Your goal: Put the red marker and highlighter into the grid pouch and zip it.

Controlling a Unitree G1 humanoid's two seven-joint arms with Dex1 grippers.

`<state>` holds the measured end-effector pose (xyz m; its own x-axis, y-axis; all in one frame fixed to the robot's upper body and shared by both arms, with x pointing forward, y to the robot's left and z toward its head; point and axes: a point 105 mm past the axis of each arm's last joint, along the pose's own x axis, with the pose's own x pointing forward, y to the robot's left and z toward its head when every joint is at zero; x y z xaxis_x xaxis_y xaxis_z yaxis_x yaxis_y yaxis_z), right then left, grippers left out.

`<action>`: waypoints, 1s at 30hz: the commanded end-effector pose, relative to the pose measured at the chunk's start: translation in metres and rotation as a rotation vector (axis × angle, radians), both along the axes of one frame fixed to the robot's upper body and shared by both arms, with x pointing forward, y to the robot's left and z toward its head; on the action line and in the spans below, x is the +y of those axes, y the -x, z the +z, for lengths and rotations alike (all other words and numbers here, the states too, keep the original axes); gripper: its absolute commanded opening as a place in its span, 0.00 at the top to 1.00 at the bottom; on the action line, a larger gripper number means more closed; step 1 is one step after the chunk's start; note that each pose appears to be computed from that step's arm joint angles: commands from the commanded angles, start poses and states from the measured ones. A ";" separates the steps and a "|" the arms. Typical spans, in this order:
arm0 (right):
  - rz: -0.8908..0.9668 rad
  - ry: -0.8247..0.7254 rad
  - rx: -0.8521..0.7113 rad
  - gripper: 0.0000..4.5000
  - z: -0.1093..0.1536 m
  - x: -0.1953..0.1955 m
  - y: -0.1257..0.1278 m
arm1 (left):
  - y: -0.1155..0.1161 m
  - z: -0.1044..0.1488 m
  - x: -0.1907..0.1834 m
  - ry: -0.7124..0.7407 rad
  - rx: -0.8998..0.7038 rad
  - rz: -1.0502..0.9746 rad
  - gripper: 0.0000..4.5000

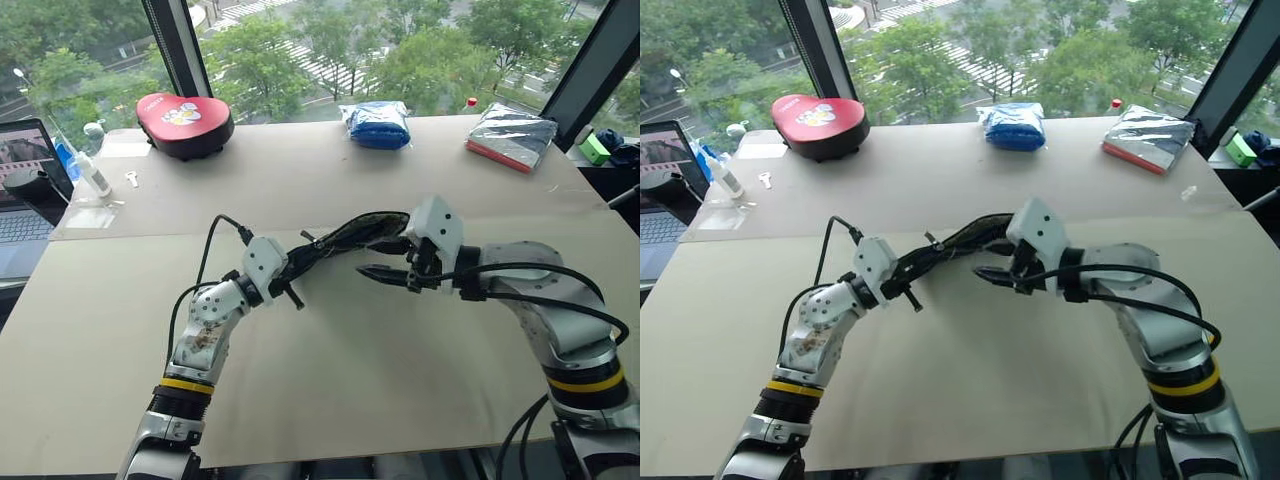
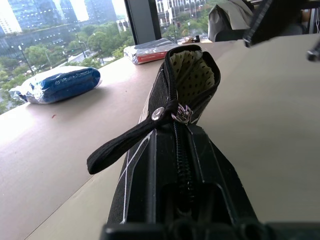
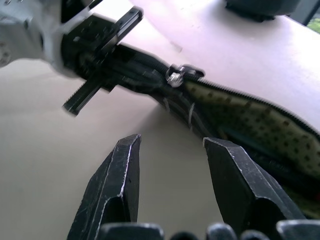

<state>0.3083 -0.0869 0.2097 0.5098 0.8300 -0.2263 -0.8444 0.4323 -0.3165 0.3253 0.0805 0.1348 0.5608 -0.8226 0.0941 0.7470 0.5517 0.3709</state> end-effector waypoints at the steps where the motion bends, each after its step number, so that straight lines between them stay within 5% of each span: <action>1: -0.023 -0.056 -0.042 0.49 0.028 0.004 -0.008 | 0.013 -0.007 -0.005 -0.074 -0.058 -0.070 1.00; 5: -0.034 -0.056 0.004 0.49 0.033 0.016 -0.016 | 0.017 -0.017 -0.004 -0.113 -0.065 -0.087 1.00; 13: -0.059 0.097 0.188 0.49 -0.012 0.035 -0.016 | 0.023 -0.025 -0.008 -0.152 -0.089 -0.113 1.00; 30: -0.170 0.167 0.324 0.49 -0.054 0.049 -0.026 | 0.023 -0.029 -0.009 -0.147 -0.108 -0.102 1.00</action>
